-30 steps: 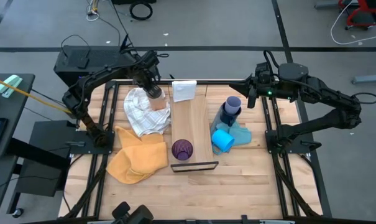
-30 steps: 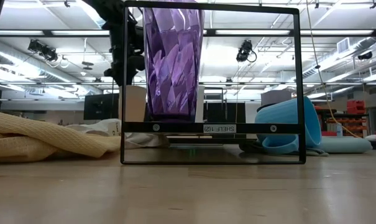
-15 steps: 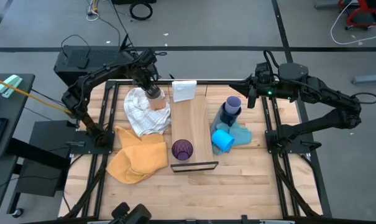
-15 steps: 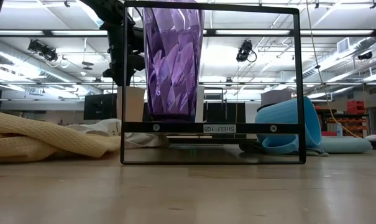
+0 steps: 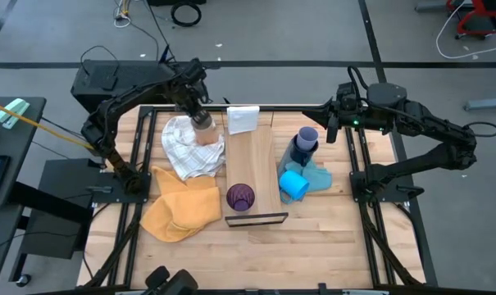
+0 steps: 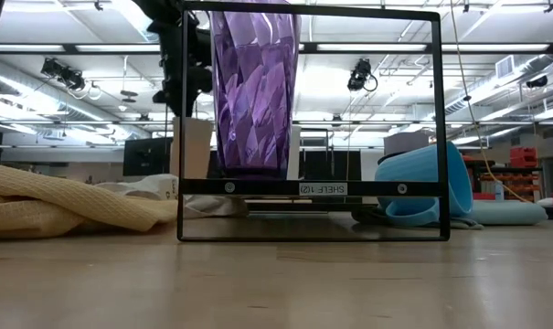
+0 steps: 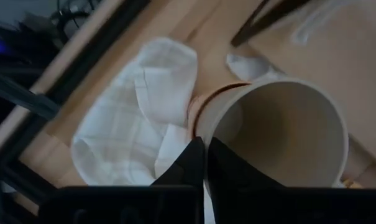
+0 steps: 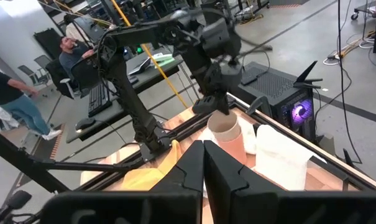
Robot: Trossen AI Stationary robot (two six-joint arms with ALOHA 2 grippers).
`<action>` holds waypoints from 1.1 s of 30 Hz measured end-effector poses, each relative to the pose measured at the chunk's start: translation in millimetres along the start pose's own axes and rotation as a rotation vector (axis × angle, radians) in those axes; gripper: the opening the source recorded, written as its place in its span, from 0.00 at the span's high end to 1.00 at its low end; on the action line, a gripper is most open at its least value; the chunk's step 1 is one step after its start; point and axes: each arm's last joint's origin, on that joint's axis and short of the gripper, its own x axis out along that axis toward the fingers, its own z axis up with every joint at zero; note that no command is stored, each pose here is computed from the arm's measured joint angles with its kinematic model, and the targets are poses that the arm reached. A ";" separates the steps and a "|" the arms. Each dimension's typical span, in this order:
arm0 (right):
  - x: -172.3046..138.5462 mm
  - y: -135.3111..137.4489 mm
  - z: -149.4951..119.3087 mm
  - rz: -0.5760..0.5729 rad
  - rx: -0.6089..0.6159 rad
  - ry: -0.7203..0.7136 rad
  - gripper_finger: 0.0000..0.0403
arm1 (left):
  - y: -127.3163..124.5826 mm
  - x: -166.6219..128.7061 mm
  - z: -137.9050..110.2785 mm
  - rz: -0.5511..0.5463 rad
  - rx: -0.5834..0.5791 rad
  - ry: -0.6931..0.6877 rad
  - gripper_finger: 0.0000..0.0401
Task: Stack small to large cups/mugs on shelf
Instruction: Put the brown cup on the shelf
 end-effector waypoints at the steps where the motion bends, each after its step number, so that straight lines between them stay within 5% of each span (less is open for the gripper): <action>1: 0.0 0.0 0.0 0.000 0.000 0.000 0.96 | 0.1 -4.9 1.9 0.001 0.000 -0.015 0.97; 10: 0.0 0.0 -0.1 0.000 0.000 0.001 0.96 | -0.5 -44.6 12.3 0.004 0.004 -0.119 0.97; 33: 0.2 -0.2 -0.4 -0.002 -0.016 0.004 0.96 | -1.7 -57.6 9.6 0.016 0.031 -0.102 0.97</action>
